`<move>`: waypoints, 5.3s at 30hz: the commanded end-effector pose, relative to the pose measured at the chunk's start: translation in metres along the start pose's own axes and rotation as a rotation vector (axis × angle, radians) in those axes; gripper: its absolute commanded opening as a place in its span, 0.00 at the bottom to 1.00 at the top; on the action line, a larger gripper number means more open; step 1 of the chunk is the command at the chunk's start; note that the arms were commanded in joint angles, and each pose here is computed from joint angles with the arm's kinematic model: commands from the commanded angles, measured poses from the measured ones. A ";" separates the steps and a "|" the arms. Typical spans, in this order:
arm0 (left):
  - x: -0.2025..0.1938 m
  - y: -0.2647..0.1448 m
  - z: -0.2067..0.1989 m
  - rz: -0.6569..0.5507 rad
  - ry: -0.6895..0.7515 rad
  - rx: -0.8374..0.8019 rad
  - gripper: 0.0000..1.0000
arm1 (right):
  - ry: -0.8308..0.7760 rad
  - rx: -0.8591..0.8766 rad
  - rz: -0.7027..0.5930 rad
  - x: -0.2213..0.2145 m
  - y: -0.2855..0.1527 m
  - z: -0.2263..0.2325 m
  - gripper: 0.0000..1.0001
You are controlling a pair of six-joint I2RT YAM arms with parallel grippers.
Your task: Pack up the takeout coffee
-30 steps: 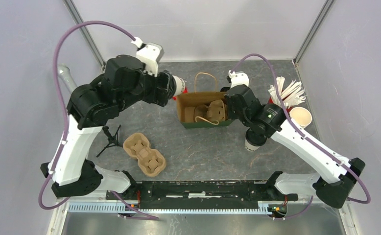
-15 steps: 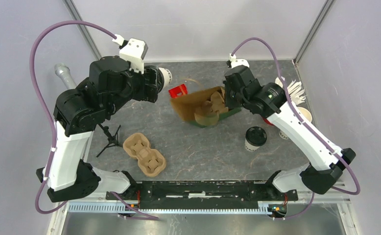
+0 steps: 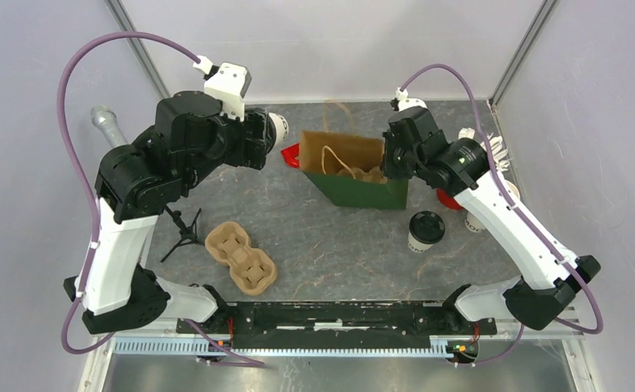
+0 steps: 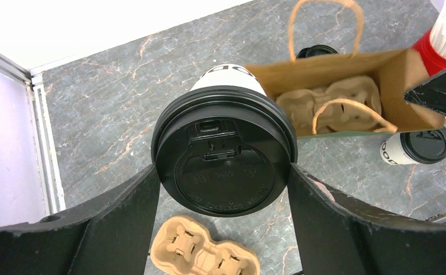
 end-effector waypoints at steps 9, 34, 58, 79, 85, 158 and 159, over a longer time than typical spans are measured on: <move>-0.005 -0.009 -0.012 -0.067 0.011 -0.213 0.51 | -0.166 0.373 -0.269 -0.029 0.001 -0.012 0.01; -0.071 0.034 -0.066 0.142 0.344 -0.604 0.50 | -0.240 0.301 -0.231 -0.072 0.016 -0.041 0.19; -0.084 0.051 -0.071 0.143 0.493 -0.480 0.48 | -0.138 0.233 -0.234 -0.056 0.019 -0.030 0.15; -0.108 0.059 -0.125 0.193 0.829 -0.426 0.45 | -0.117 0.162 -0.217 -0.071 0.010 -0.030 0.40; -0.112 0.057 -0.128 0.197 0.832 -0.429 0.45 | -0.086 0.098 -0.189 -0.076 0.008 -0.036 0.31; -0.173 0.117 -0.151 0.270 1.327 -0.227 0.46 | -0.051 0.261 -0.178 -0.127 0.026 -0.027 0.01; -0.173 0.117 -0.150 0.273 1.325 -0.231 0.46 | -0.054 0.264 -0.172 -0.127 0.026 -0.027 0.01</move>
Point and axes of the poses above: each gripper's point midway between its finger pads, its own y axis out along the fingers, its own z axis along the line the jaws close on, x = y × z, the point moved 9 cm from there along -y, back along the fingers, and after that the axes turned 3 degrees about y, right-handed, at the moved point
